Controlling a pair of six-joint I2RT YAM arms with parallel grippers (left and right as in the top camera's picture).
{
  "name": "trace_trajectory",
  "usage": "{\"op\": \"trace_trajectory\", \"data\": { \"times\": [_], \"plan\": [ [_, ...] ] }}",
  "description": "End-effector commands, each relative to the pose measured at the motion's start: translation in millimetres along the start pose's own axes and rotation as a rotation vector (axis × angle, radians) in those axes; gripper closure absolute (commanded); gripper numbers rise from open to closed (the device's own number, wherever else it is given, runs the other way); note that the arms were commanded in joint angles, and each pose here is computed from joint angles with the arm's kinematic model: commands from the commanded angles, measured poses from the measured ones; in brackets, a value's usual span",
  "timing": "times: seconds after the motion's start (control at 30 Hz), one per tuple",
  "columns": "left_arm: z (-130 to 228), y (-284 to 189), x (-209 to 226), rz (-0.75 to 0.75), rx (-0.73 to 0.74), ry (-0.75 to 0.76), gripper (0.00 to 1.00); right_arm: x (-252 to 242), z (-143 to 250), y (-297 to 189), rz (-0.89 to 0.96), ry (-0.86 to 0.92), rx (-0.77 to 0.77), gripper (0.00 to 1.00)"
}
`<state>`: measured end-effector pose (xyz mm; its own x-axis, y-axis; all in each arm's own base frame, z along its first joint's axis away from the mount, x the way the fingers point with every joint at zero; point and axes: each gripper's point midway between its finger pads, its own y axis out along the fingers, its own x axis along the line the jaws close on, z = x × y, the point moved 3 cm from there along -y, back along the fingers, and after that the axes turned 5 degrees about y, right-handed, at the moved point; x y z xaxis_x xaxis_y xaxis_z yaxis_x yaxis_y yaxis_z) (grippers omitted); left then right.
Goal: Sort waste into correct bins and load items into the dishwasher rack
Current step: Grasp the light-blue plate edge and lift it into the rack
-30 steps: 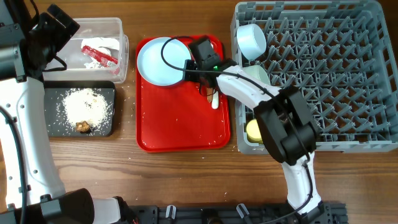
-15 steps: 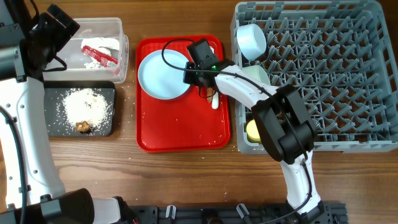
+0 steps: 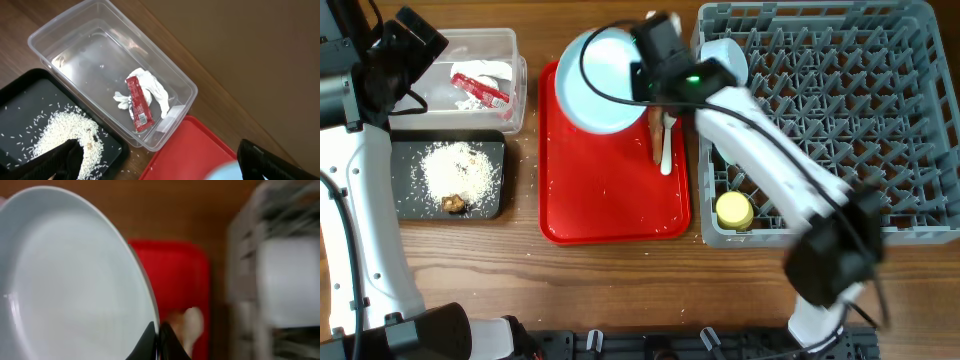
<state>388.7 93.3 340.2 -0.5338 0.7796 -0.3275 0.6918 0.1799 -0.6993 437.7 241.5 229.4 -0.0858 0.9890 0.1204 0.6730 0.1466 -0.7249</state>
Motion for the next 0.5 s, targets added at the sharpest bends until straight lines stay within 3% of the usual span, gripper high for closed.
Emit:
{"op": "trace_trajectory", "data": {
  "times": [0.0, 0.13, 0.33, 0.47],
  "plan": [
    [-2, -2, -1, -0.002, -0.012, 0.017, 0.00, -49, -48, -79, 0.284, -0.104, -0.215, 0.96],
    [-2, -2, -1, -0.002, -0.012, 0.017, 0.00, -100, -48, -126, 0.574, -0.143, -0.235, 0.96],
    [-2, -2, -1, -0.002, -0.012, 0.017, 0.00, -182, -30, -148, 0.970, -0.211, -0.111, 0.96],
    [-2, -2, -1, -0.002, -0.012, 0.017, 0.00, -214, -26, -147, 1.064, -0.240, -0.043, 0.96]
  ]
}}
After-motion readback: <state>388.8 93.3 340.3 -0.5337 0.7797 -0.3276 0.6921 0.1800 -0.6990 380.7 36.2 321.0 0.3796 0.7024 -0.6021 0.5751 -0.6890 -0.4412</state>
